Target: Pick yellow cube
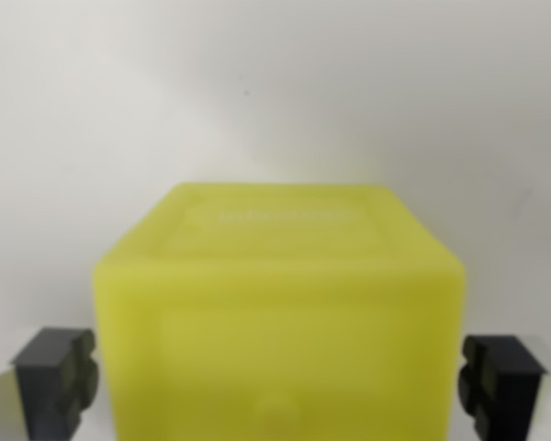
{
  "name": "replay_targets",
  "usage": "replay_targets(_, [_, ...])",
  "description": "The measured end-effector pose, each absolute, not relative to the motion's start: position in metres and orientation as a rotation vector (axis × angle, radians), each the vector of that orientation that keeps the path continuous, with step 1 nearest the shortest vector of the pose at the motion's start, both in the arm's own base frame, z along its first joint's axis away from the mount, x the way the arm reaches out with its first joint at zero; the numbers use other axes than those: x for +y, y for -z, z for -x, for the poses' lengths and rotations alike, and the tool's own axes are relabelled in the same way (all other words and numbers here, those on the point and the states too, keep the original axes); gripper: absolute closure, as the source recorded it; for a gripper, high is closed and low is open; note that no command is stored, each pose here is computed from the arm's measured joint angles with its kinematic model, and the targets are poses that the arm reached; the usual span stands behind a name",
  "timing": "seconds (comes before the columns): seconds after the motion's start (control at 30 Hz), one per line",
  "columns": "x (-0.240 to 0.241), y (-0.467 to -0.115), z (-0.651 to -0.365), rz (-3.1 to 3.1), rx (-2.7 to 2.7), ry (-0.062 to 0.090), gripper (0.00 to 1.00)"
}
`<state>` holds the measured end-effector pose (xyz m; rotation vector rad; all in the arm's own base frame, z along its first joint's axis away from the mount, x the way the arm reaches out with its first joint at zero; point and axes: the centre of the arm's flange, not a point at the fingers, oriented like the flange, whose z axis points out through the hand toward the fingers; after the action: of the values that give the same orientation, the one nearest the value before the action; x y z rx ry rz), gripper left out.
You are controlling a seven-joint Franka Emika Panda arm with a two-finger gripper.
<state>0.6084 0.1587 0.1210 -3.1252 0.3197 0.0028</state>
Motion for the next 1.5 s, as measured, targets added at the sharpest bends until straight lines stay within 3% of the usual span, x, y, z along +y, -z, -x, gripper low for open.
replay_targets(0.43, [0.159,-0.114,-0.609,3.125,0.320,-0.002,0.00])
replay_targets(0.47, [0.159,-0.115,-0.609,3.125,0.320,-0.002,1.00])
replay_targets(1.5, [0.158,-0.183,-0.609,3.126,0.319,-0.002,1.00])
